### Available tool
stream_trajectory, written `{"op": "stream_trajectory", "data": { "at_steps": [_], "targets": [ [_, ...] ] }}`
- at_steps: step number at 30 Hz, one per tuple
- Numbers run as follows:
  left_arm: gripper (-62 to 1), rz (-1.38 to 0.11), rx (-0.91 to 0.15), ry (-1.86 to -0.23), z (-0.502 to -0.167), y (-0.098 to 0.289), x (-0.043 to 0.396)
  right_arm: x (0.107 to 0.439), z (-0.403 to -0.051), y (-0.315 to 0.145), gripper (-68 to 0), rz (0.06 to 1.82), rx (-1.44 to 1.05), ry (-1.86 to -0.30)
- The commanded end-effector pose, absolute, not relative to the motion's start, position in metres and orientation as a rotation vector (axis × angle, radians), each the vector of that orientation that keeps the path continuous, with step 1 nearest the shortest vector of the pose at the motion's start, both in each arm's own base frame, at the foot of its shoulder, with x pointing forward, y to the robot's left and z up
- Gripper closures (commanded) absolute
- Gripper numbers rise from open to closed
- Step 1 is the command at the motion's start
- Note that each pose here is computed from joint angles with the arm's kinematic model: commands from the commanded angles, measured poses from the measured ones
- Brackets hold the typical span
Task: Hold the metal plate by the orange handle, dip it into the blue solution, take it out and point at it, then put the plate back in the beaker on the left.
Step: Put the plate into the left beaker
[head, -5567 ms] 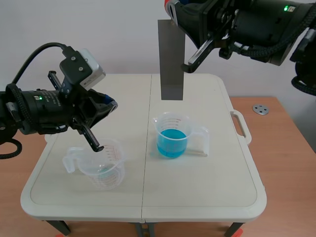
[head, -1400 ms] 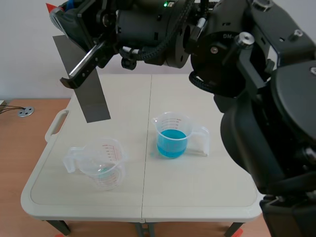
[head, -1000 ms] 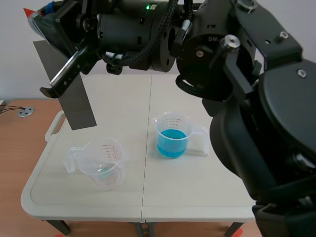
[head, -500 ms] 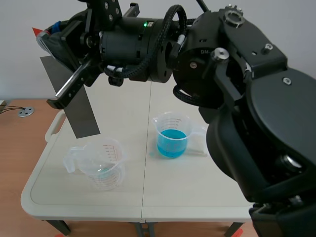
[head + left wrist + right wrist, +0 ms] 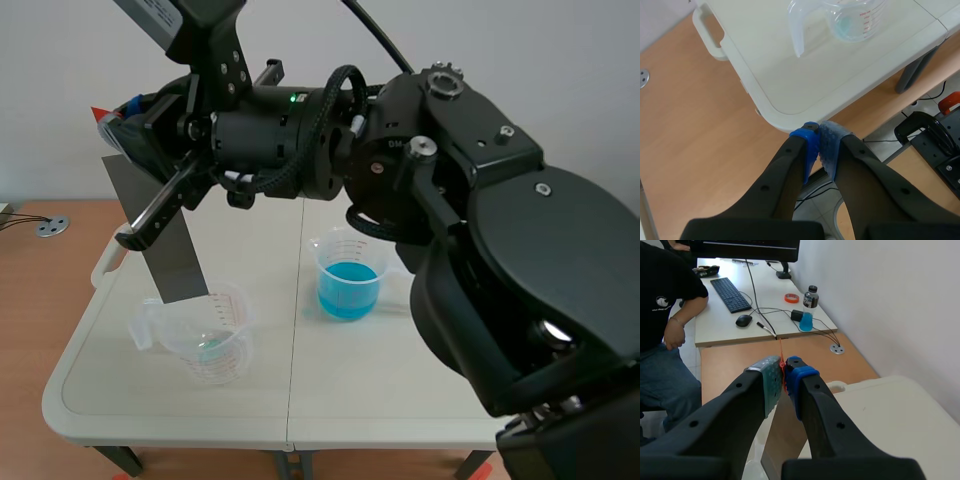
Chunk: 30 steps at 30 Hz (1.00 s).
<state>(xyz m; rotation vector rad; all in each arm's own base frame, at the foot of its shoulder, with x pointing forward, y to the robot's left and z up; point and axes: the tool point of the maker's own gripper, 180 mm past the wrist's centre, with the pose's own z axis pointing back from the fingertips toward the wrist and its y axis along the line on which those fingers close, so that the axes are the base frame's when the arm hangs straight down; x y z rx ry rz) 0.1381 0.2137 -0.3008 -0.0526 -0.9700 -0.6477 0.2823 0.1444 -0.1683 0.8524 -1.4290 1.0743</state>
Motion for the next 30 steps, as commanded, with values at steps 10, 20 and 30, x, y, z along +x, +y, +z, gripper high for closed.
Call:
{"op": "stream_trajectory", "data": {
  "at_steps": [10, 20, 30],
  "targets": [
    [-2.9, -0.647, -0.067, -0.998, -0.294, 0.208, 0.141, 0.290, -0.177, 0.147, -1.3, 1.067, 0.873, -1.435],
    [-2.9, -0.647, -0.066, -0.998, -0.294, 0.208, 0.141, 0.293, -0.206, 0.147, -1.3, 1.025, 0.904, -1.380],
    [-2.9, -0.647, -0.066, -0.998, -0.294, 0.208, 0.141, 0.293, -0.237, 0.146, -1.3, 0.977, 0.930, -1.304]
  ]
}}
